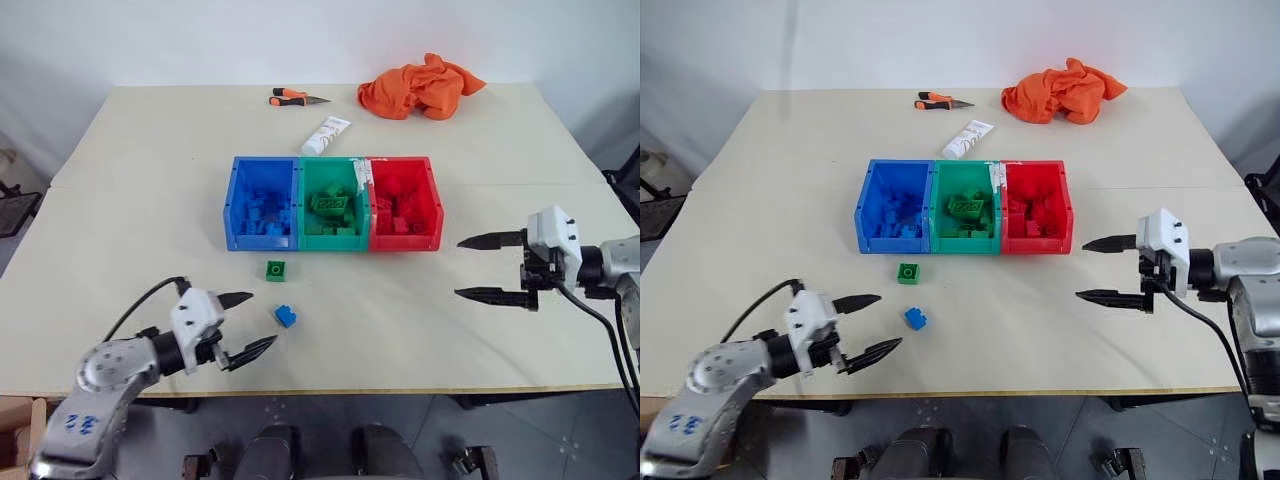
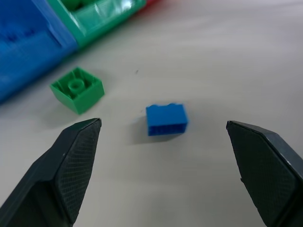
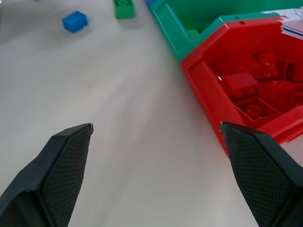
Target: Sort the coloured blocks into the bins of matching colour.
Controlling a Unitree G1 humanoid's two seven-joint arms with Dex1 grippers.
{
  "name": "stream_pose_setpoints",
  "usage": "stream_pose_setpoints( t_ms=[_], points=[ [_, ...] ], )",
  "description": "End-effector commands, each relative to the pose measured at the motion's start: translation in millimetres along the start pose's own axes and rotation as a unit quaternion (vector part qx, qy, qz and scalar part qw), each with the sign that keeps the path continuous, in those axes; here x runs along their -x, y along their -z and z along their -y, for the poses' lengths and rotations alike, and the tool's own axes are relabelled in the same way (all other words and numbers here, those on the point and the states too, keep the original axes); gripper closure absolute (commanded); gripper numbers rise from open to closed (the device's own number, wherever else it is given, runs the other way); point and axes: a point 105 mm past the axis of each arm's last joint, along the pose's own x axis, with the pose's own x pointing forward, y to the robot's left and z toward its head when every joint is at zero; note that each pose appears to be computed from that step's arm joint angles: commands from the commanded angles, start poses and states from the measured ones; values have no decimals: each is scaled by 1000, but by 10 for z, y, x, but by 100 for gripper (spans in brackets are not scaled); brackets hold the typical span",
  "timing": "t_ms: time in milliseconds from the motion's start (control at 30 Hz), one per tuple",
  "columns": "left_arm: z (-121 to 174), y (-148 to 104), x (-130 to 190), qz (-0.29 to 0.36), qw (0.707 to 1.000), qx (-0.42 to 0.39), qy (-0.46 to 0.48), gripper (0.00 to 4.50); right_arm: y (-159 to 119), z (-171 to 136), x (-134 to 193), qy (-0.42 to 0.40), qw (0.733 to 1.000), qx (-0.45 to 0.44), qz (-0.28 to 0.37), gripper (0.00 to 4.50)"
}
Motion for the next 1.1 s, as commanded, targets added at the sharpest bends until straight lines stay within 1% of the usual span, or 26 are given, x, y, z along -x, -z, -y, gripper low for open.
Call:
stream_pose_setpoints(
  t_ms=[33,167,367,500,600,633,833,867,1000,1100],
  points=[
    [60,29,-143,4,1000,-6,11,0,-150,-14,71,18,999,21,20,2],
    [4,107,-296,-1,1000,-16,8,0,-120,-69,82,30,999,13,20,2],
    [-30,138,-533,-2,999,-21,26,0,-90,-121,101,51,998,4,22,2],
    [56,127,-685,2,998,-25,57,0,-80,-143,95,59,998,1,22,2],
    [101,130,-703,2,997,-39,68,60,-89,-151,99,64,998,0,22,0],
    [106,133,-694,1,997,-39,69,87,-89,-152,107,66,998,0,21,0],
    [73,161,-615,-8,997,-36,61,279,-84,-144,136,74,997,0,18,0],
    [60,165,-603,-8,998,-37,58,298,-81,-142,137,75,997,-1,18,0],
    [-2,113,-592,5,998,-46,38,298,-76,-134,126,79,997,-1,19,0],
    [-55,-89,-635,39,997,-56,22,298,-72,-135,118,81,996,-1,20,0]
  ],
)
